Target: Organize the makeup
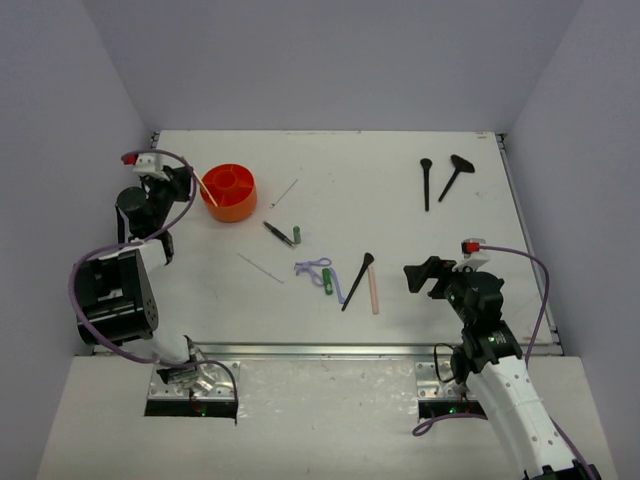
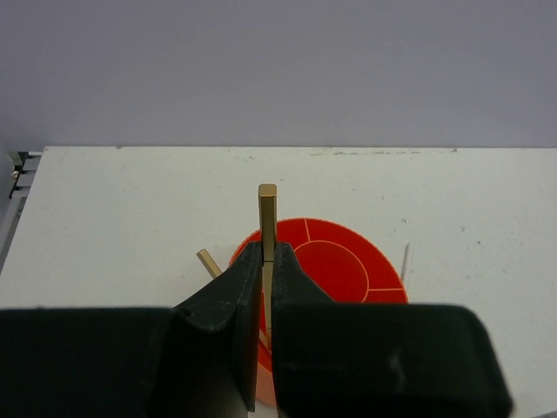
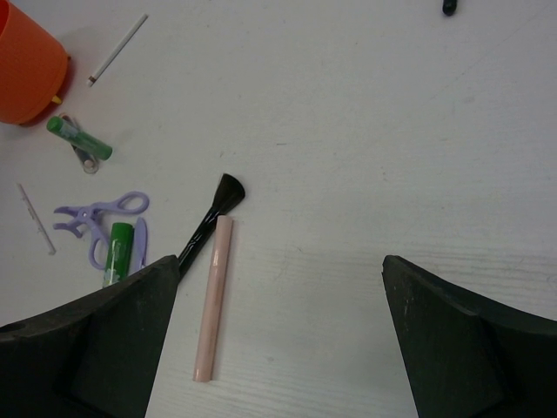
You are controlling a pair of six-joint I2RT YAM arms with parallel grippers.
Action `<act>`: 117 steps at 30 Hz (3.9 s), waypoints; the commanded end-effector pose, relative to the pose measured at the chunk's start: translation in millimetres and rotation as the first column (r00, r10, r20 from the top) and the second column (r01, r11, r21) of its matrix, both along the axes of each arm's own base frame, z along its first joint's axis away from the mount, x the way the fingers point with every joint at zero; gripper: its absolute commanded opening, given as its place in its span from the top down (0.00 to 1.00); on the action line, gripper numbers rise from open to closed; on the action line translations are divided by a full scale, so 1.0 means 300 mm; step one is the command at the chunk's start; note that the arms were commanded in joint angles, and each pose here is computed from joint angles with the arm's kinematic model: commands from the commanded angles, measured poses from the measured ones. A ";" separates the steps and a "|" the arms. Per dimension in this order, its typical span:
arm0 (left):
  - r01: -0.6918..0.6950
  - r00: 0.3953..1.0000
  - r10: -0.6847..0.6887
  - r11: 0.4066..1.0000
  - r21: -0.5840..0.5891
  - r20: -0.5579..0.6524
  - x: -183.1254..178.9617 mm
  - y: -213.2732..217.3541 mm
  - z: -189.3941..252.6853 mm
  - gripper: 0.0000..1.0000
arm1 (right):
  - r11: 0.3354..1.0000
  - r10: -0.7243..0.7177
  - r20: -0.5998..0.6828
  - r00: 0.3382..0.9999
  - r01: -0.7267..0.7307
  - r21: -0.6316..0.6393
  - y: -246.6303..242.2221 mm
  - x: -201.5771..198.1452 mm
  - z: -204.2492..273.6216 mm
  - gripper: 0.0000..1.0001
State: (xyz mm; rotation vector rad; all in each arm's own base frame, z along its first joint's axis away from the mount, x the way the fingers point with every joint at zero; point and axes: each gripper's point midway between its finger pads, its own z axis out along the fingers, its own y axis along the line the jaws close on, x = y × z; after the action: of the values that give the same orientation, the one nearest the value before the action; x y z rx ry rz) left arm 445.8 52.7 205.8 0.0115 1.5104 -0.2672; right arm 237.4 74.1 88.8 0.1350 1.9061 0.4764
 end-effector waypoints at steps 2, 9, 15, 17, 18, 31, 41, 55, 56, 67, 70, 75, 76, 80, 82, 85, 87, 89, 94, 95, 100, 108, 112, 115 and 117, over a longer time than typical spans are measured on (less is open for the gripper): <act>0.030 0.998 -0.033 0.999 0.043 0.058 0.004 -0.028 0.001 1.00 | 1.000 0.001 0.098 0.995 0.001 -0.014 -0.002 0.031 0.103 0.01; 0.053 0.998 -0.055 0.997 0.063 0.025 0.004 -0.043 -0.039 0.69 | 1.000 0.008 0.101 0.995 -0.006 -0.029 -0.004 0.026 0.106 0.01; 0.052 0.997 -0.056 0.996 0.072 0.046 -0.018 -0.049 0.030 0.48 | 0.999 0.028 0.113 0.993 -0.024 -0.038 0.003 0.023 0.126 0.01; 0.044 0.995 -0.051 0.996 0.083 0.081 -0.035 -0.052 0.102 0.45 | 0.999 0.032 0.111 0.993 -0.027 -0.045 0.003 0.021 0.127 0.01; 0.034 0.995 -0.042 0.996 0.087 0.094 -0.041 -0.050 0.138 0.45 | 0.999 0.031 0.112 0.993 -0.026 -0.048 0.002 0.021 0.126 0.01; 0.518 0.855 -0.458 0.749 0.413 -0.241 -0.271 -0.343 0.084 0.34 | 0.994 0.081 0.068 0.994 -0.076 -0.080 0.016 0.001 0.101 0.01; 0.776 0.623 -0.475 0.276 0.566 -0.622 -0.460 -0.538 -0.320 0.08 | 0.985 0.169 0.013 0.985 -0.168 -0.049 0.069 -0.020 0.070 0.01; 0.904 0.415 -0.409 0.085 0.419 -0.813 -0.446 -0.575 -0.558 0.13 | 0.988 0.150 0.002 0.989 -0.150 -0.048 0.056 -0.037 0.033 0.01; 0.905 0.411 -0.401 0.071 0.419 -0.819 -0.448 -0.568 -0.566 0.13 | 0.988 0.148 0.005 0.989 -0.148 -0.050 0.055 -0.038 0.032 0.01; 0.930 0.349 -0.348 0.014 0.368 -0.870 -0.463 -0.554 -0.652 0.18 | 0.988 0.146 -0.001 0.989 -0.146 -0.052 0.052 -0.040 0.018 0.01; 0.919 0.378 -0.338 0.028 0.392 -0.862 -0.440 -0.566 -0.663 0.21 | 0.988 0.148 0.001 0.989 -0.148 -0.050 0.054 -0.040 0.018 0.01; 0.930 0.352 -0.321 0.016 0.366 -0.879 -0.485 -0.564 -0.703 0.38 | 0.987 0.151 0.007 0.988 -0.151 -0.052 0.054 -0.043 0.025 0.01; 0.933 0.344 -0.313 0.006 0.360 -0.885 -0.504 -0.554 -0.716 0.43 | 0.988 0.148 0.010 0.989 -0.147 -0.055 0.052 -0.042 0.027 0.01; 0.938 0.331 -0.284 -0.007 0.347 -0.900 -0.541 -0.528 -0.741 0.50 | 0.988 0.148 0.022 0.989 -0.147 -0.052 0.053 -0.042 0.033 0.01; 0.944 0.316 -0.275 -0.003 0.330 -0.908 -0.566 -0.518 -0.753 0.60 | 0.987 0.151 0.028 0.988 -0.150 -0.051 0.055 -0.041 0.037 0.01; 0.950 0.299 -0.271 -0.007 0.313 -0.915 -0.604 -0.507 -0.765 0.78 | 0.988 0.144 0.031 0.989 -0.142 -0.057 0.050 -0.039 0.047 0.01; 0.953 0.288 -0.270 -0.010 0.302 -0.919 -0.632 -0.500 -0.776 0.92 | 0.988 0.145 0.033 0.989 -0.143 -0.057 0.050 -0.039 0.049 0.01; 0.956 0.278 -0.269 -0.013 0.292 -0.922 -0.658 -0.492 -0.784 1.00 | 0.988 0.144 0.034 0.989 -0.142 -0.057 0.050 -0.039 0.050 0.01; 0.942 0.323 -0.271 0.001 0.335 -0.907 -0.677 -0.479 -0.775 1.00 | 0.989 0.136 0.036 0.990 -0.134 -0.056 0.046 -0.038 0.057 0.01; 0.941 0.329 -0.272 0.012 0.339 -0.904 -0.675 -0.481 -0.770 1.00 | 0.989 0.136 0.039 0.990 -0.134 -0.056 0.047 -0.037 0.062 0.01; 0.889 0.455 -0.361 0.127 0.440 -0.814 -0.625 -0.529 -0.635 1.00 | 0.990 0.135 0.042 0.990 -0.132 -0.054 0.046 -0.039 0.065 0.01; 0.833 0.554 -0.491 0.336 0.440 -0.672 -0.551 -0.555 -0.417 1.00 | 0.990 0.134 0.043 0.990 -0.132 -0.047 0.047 -0.046 0.064 0.01; 0.758 0.651 -0.508 0.474 0.447 -0.565 -0.469 -0.549 -0.260 1.00 | 0.991 0.129 0.049 0.990 -0.127 -0.042 0.046 -0.045 0.069 0.01; 0.681 0.726 -0.499 0.616 0.396 -0.473 -0.400 -0.512 -0.120 1.00 | 0.990 0.135 0.050 0.990 -0.133 -0.039 0.050 -0.046 0.077 0.01; 0.617 0.781 -0.484 0.692 0.375 -0.393 -0.364 -0.494 -0.030 1.00 | 0.991 0.133 0.053 0.990 -0.131 -0.038 0.049 -0.045 0.085 0.01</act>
State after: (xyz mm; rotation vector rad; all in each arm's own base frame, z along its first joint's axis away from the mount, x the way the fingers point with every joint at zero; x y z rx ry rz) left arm 311.2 -92.7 122.6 1.1534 1.9260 -0.3027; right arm 219.3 88.4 94.7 -0.0248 1.9291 0.5295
